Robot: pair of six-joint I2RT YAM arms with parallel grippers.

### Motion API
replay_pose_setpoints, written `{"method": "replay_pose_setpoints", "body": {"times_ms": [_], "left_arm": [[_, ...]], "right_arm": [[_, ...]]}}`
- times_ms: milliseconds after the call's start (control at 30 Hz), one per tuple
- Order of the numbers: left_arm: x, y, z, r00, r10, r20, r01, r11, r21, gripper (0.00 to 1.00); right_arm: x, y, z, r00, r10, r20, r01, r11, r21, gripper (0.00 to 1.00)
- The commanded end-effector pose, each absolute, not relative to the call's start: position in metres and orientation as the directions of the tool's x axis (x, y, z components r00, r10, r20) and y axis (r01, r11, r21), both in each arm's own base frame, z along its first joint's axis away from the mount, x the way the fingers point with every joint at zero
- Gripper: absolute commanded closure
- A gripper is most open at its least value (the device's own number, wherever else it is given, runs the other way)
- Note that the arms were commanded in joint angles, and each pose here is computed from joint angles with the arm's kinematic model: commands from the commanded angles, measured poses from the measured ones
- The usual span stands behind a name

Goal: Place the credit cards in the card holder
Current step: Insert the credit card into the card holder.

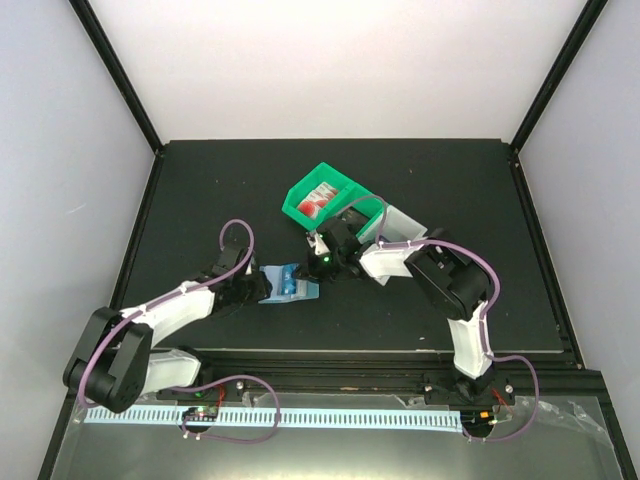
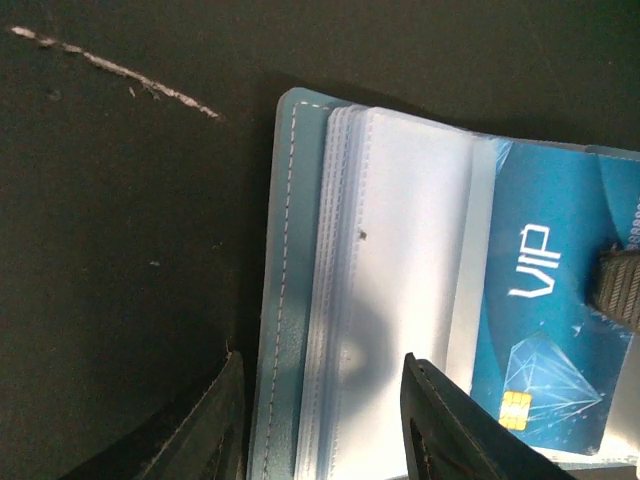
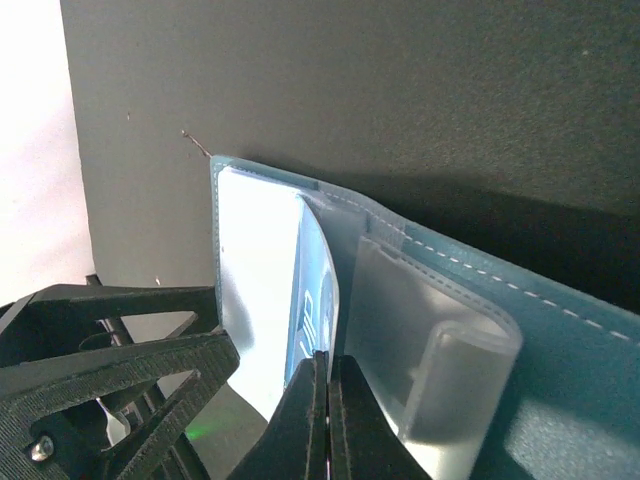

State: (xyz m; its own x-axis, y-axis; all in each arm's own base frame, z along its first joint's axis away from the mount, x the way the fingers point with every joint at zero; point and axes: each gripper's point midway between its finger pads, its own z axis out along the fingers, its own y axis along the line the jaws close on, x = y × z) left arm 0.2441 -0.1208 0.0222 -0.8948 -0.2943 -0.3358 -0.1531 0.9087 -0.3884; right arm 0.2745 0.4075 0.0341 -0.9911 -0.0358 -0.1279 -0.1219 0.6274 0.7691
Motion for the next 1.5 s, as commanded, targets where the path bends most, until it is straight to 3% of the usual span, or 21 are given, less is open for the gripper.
{"method": "replay_pose_setpoints", "body": {"times_ms": [0, 533, 800, 967, 1067, 1467], "left_arm": [[0.248, -0.123, 0.021, -0.896, -0.281, -0.344, -0.133, 0.908, -0.397, 0.55], [0.245, -0.131, 0.021, -0.902, -0.280, -0.328, -0.117, 0.890, -0.440, 0.55], [0.245, -0.132, 0.028, -0.895, -0.298, -0.332, -0.122, 0.880, -0.459, 0.54], [0.244, -0.130, 0.028, -0.892, -0.302, -0.335, -0.127, 0.881, -0.456, 0.55], [0.243, -0.130, 0.028, -0.892, -0.303, -0.336, -0.126, 0.879, -0.460, 0.58], [0.242, -0.131, 0.034, -0.889, -0.298, -0.348, -0.109, 0.876, -0.471, 0.59]], "right_arm": [[0.262, 0.407, 0.010, -0.994, -0.070, -0.078, -0.105, 0.655, 0.749, 0.99], [0.259, 0.427, 0.007, -0.990, -0.110, -0.085, -0.136, 0.634, 0.761, 0.98], [0.259, 0.430, 0.010, -0.988, -0.120, -0.096, -0.150, 0.622, 0.769, 0.86], [0.258, 0.424, 0.021, -0.987, -0.083, -0.140, -0.162, 0.613, 0.773, 0.64], [0.253, 0.426, 0.020, -0.985, -0.096, -0.145, -0.173, 0.635, 0.753, 0.56], [0.247, 0.436, 0.024, -0.970, -0.146, -0.195, -0.240, 0.701, 0.672, 0.53]]}}
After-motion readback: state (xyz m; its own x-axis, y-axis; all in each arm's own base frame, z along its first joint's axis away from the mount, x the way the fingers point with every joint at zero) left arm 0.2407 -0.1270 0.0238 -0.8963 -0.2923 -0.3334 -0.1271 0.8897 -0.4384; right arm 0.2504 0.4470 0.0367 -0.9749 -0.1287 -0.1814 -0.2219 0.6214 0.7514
